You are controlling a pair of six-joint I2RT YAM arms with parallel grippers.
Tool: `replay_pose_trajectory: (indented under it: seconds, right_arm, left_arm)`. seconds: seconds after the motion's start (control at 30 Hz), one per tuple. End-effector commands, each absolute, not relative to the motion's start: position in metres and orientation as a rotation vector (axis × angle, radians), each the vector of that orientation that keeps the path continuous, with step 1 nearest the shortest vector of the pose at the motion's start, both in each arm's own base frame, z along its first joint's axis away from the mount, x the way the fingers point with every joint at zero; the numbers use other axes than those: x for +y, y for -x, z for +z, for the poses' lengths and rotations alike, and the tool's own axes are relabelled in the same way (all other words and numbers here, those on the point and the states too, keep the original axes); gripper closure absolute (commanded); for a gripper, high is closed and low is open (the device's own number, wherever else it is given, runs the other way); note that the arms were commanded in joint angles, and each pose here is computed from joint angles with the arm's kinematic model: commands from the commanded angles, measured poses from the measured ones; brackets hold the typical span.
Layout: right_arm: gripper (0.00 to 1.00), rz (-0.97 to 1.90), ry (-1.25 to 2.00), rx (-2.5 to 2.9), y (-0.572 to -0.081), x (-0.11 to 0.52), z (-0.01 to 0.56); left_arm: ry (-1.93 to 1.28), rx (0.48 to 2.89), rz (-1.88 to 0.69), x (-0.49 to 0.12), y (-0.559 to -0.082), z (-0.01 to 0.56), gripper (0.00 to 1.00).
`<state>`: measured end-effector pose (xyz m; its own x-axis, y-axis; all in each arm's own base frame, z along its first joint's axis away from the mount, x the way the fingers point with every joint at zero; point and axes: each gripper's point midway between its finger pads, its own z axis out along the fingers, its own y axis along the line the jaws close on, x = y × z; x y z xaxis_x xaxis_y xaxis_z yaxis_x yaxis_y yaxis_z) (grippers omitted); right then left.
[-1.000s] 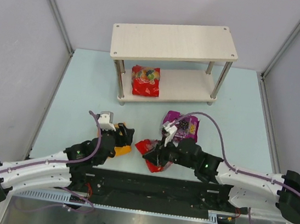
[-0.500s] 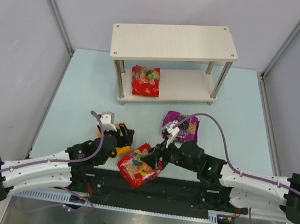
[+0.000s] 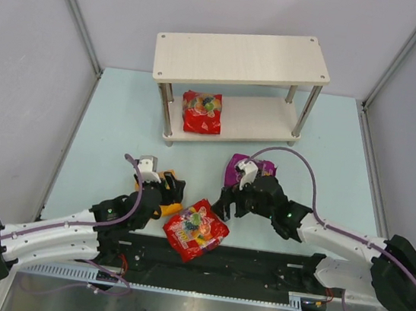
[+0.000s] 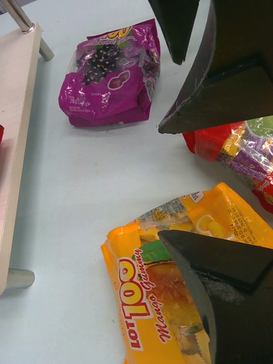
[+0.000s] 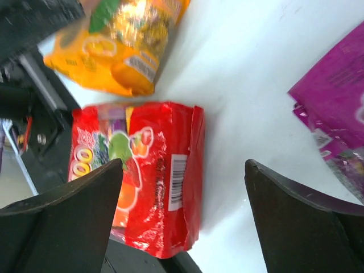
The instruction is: Place and organize the candy bags onto the shelf
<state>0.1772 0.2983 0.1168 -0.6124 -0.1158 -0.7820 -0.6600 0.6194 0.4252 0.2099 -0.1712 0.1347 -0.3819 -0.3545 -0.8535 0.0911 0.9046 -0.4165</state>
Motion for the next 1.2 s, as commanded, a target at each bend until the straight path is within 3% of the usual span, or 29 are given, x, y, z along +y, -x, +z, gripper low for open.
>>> replay_pose_trajectory:
  seconds: [0.0, 0.5, 0.6, 0.73, 0.77, 0.83, 0.87, 0.9, 0.97, 1.17]
  right_arm:
    - [0.07, 1.065, 0.785, 2.042, -0.168, 0.314, 0.122]
    - [0.06, 1.224, 0.939, 2.067, -0.150, 0.336, 0.093]
    - [0.12, 1.210, 0.938, 2.091, -0.150, 0.338, 0.085]
    - [0.30, 1.184, 0.928, 2.119, -0.154, 0.341, 0.078]
    - [0.44, 1.180, 0.928, 2.117, -0.155, 0.342, 0.079]
    - [0.61, 1.168, 0.916, 2.115, -0.157, 0.342, 0.080]
    - [0.76, 1.168, 0.915, 2.106, -0.157, 0.342, 0.083]
    - [0.79, 1.173, 0.913, 2.098, -0.157, 0.342, 0.087]
    - [0.98, 1.156, 0.893, 2.099, -0.157, 0.337, 0.094]
    - [1.00, 1.063, 0.758, 2.110, -0.166, 0.319, 0.118]
  left_arm:
    - [0.223, 1.893, -0.508, -0.173, -0.210, 0.142, 0.26]
    - [0.233, 1.902, -0.509, -0.171, -0.208, 0.135, 0.26]
    - [0.233, 1.900, -0.516, -0.172, -0.209, 0.137, 0.26]
    - [0.232, 1.903, -0.525, -0.174, -0.208, 0.137, 0.26]
    - [0.233, 1.903, -0.528, -0.175, -0.208, 0.137, 0.26]
    - [0.231, 1.909, -0.532, -0.176, -0.208, 0.135, 0.26]
    - [0.231, 1.912, -0.529, -0.175, -0.208, 0.134, 0.26]
    - [0.233, 1.911, -0.534, -0.176, -0.208, 0.135, 0.26]
    - [0.233, 1.915, -0.531, -0.176, -0.207, 0.135, 0.26]
    - [0.251, 1.906, -0.539, -0.174, -0.208, 0.136, 0.26]
